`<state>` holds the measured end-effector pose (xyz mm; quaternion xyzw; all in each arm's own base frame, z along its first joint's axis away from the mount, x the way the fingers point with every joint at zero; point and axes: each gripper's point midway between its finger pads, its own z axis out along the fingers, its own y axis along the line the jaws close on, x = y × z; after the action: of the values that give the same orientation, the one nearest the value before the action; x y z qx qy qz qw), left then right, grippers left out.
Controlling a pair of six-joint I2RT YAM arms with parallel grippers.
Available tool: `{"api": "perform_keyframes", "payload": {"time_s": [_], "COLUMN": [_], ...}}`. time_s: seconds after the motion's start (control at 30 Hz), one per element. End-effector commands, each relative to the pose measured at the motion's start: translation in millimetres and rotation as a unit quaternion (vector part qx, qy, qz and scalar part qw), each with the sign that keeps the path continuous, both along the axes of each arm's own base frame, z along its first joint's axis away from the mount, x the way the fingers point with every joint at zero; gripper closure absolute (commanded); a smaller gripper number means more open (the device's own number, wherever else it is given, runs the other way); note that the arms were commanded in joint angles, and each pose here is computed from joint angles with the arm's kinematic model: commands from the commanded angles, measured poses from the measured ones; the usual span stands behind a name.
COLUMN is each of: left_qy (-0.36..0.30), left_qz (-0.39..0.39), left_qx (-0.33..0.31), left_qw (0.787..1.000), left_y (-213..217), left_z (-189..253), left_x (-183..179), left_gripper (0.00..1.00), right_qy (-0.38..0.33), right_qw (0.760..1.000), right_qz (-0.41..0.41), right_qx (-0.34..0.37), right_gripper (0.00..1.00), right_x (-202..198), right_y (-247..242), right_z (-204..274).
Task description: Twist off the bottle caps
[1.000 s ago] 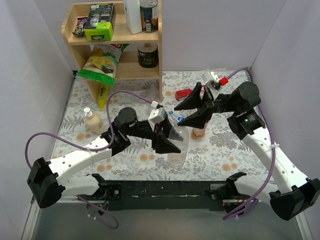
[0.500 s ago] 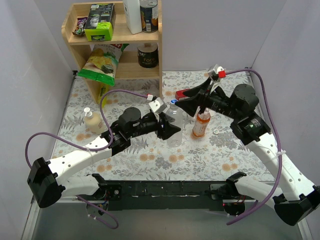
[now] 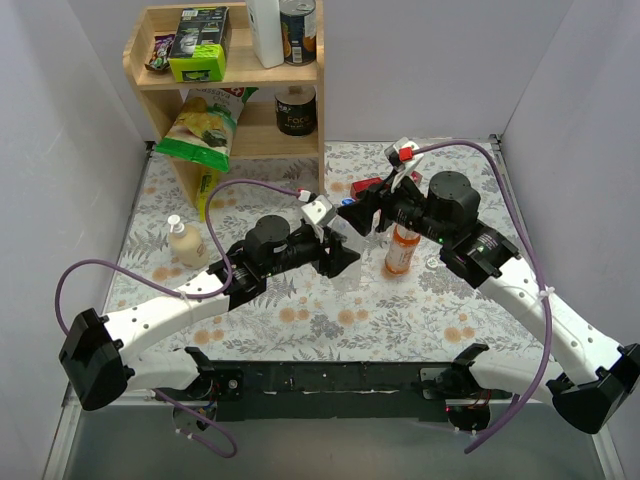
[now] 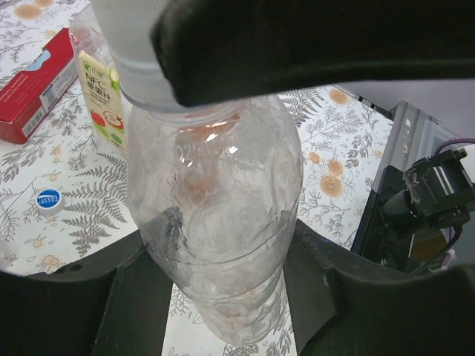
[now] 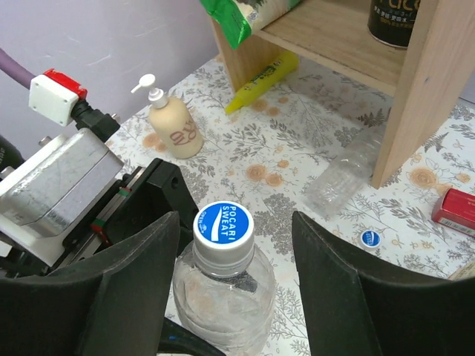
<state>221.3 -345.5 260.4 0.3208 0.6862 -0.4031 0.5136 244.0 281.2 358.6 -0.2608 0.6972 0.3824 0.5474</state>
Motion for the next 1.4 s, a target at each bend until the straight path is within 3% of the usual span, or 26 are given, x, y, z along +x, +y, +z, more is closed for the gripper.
{"api": "perform_keyframes", "payload": {"time_s": [0.0, 0.67, 0.77, 0.87, 0.9, 0.93, 1.07, 1.17, 1.37], "left_qy": [-0.023, -0.034, -0.036, -0.037, -0.038, -0.040, -0.063, -0.082, -0.086], "left_qz": [0.002, 0.009, 0.012, 0.008, 0.006, 0.002, -0.051, -0.137, -0.331], "left_qx": [-0.012, -0.011, -0.012, -0.012, -0.013, -0.015, -0.031, -0.051, -0.093], "left_qw": [1.000, 0.999, 0.999, 0.999, 0.999, 0.999, 0.996, 0.986, 0.935], "left_y": [-2, 1, 2, 1, 1, 1, -3, -7, -4], "left_z": [20, 26, 27, 28, 28, 30, 41, 49, 65], "left_x": [1, 0, 1, 0, 0, -2, -20, -52, -124], "left_gripper": [0.65, 0.66, 0.66, 0.66, 0.66, 0.66, 0.66, 0.65, 0.64], "right_qy": [-0.047, -0.016, -0.015, -0.019, -0.019, -0.022, -0.031, -0.037, -0.071], "right_qw": [0.998, 1.000, 1.000, 0.999, 0.999, 0.998, 0.995, 0.986, 0.941], "right_qz": [-0.021, 0.023, 0.026, 0.036, 0.045, 0.050, 0.093, 0.159, 0.322], "right_qx": [0.021, -0.003, -0.003, -0.002, -0.002, 0.002, 0.021, 0.037, 0.076], "right_gripper": [0.32, 0.45, 0.54, 0.75, 0.90, 0.98, 0.99, 0.99, 0.99], "right_x": [8, 5, 3, 0, -3, -4, -14, -27, -69], "right_y": [-3, 14, 14, 15, 16, 16, 13, 10, 0], "right_z": [35, 15, 13, 14, 13, 15, 19, 21, 29]}}
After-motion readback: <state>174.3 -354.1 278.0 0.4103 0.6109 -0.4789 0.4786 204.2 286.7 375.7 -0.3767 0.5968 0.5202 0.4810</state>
